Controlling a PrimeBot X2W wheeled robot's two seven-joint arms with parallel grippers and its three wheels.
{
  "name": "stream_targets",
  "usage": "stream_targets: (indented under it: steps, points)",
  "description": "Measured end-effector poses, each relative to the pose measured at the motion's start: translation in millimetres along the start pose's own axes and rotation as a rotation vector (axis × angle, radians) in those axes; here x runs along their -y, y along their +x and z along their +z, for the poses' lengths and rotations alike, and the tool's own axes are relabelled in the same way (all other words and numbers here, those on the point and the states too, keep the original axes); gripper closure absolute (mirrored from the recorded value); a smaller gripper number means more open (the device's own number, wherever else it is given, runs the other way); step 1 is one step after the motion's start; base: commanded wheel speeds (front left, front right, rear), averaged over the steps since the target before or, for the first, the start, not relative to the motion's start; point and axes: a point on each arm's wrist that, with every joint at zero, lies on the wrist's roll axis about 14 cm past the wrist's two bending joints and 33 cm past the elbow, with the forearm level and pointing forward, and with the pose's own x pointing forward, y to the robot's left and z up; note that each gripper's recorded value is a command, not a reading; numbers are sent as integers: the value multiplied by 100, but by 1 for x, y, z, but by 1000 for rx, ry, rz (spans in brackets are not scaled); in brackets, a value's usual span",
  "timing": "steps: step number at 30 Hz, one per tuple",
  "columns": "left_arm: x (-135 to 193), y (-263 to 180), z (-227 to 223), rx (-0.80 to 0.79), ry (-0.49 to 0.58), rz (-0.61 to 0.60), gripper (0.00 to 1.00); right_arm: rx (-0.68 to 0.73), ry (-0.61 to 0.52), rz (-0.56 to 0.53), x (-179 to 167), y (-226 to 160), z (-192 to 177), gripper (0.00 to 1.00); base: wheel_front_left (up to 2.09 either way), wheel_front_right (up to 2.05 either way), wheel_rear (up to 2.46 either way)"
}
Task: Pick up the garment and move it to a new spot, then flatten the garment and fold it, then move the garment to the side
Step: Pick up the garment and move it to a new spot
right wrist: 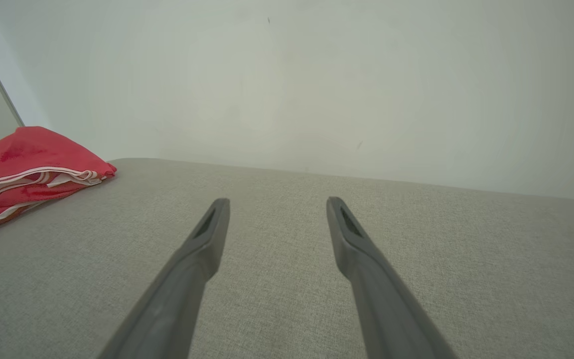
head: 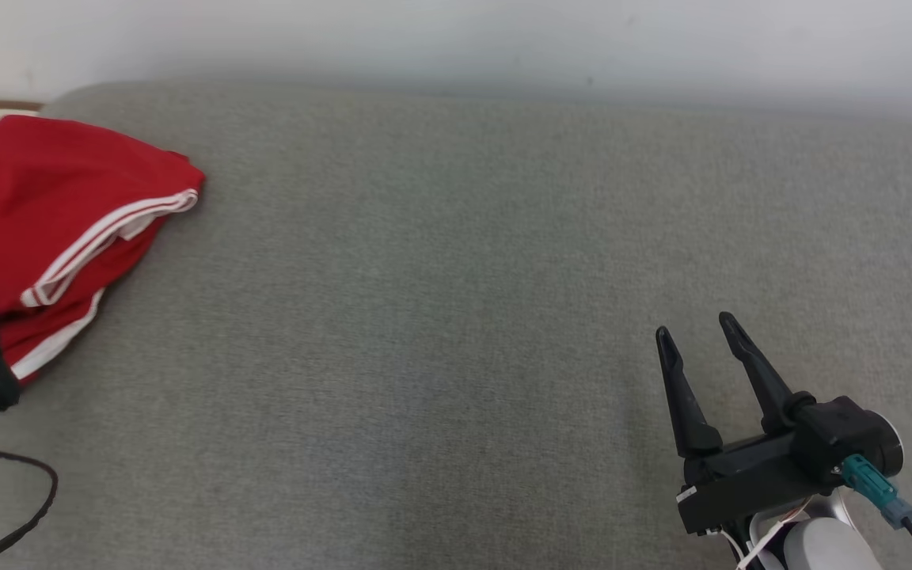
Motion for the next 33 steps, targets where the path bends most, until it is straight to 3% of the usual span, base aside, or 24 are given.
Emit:
stream_targets:
  steps: [9, 11, 12, 23, 33]
  points:
    - [13, 25, -74, -210, -28, -2, 0, -47, 15, -40, 20, -3, -20, 0, 0, 0, 0]
    - [15, 29, -79, -219, -35, -3, 59, -53, 15, -48, 24, -4, -22, 0, 0, 0, 0]
    - [15, 29, -79, -219, -35, -3, 100, -53, 15, -48, 24, -4, -22, 0, 0, 0, 0]
    - [2, 38, -54, -90, -23, 29, 100, -58, 18, -69, 31, -7, -23, 0, 0, 0, 0]
    - [-14, 20, 26, 199, -30, 51, 100, -5, 7, -54, 21, -5, -2, 0, 0, 0, 0]
